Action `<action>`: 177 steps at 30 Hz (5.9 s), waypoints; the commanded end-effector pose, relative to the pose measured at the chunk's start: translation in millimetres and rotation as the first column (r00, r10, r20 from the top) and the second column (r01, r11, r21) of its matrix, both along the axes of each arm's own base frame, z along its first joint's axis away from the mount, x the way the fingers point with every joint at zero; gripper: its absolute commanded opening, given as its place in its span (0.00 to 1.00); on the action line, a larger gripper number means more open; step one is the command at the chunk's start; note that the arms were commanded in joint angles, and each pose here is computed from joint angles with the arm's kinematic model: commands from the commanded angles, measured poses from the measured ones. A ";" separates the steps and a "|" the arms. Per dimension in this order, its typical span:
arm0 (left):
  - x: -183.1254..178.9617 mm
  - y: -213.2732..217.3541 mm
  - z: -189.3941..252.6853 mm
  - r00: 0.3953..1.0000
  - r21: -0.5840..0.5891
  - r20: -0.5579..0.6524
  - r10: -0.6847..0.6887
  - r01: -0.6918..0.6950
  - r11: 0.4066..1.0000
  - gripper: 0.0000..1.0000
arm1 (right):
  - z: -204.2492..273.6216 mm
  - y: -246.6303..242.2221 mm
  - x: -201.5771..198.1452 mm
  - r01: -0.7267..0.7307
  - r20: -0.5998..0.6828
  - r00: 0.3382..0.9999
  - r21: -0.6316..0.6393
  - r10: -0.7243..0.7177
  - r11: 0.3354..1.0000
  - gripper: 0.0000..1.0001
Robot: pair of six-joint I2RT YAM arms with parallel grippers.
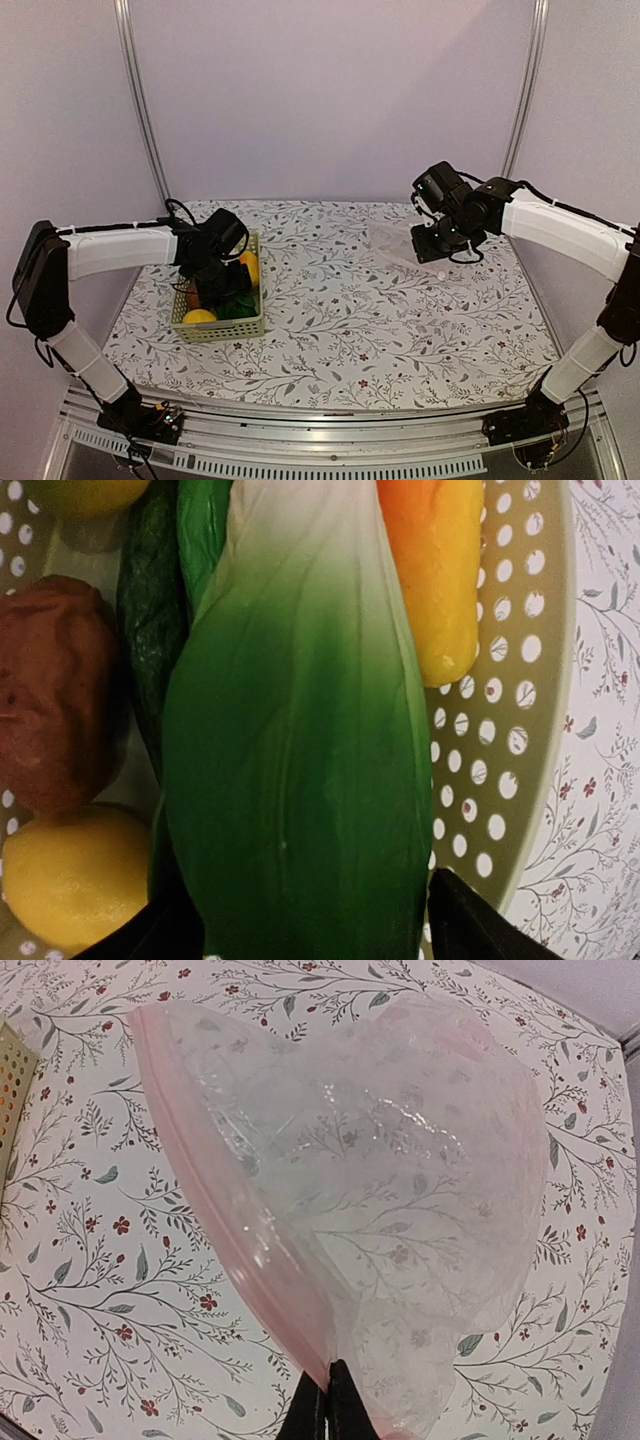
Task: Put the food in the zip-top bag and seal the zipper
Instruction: Pick up the fake vegetable from the bin, then place the fake vegetable in the zipper food storage bag, then adjust the zipper food storage bag at the corner of the board, then pick up the fake fruit from the bin.
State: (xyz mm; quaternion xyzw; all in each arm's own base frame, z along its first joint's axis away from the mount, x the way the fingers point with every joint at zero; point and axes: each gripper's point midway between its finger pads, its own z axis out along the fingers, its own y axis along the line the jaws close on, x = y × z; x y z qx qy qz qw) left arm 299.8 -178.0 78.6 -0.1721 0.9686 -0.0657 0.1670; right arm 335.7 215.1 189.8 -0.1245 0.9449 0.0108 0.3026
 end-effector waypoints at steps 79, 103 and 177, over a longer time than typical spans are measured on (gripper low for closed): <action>13.0 -294.1 158.5 0.692 -0.731 0.462 -0.555 0.652 0.204 0.00 | 42.2 68.0 -45.7 -0.347 -0.010 0.935 0.171 0.353 0.922 0.00; 78.2 -309.6 200.2 0.802 -0.681 0.475 -0.362 0.596 0.427 0.79 | 84.1 34.1 5.1 -0.093 0.039 0.996 0.404 0.085 0.910 0.00; 117.6 -14.9 -27.2 0.980 0.046 0.039 -0.197 0.195 0.980 0.63 | 38.7 13.3 25.2 -0.016 -0.052 0.998 0.359 0.037 0.933 0.00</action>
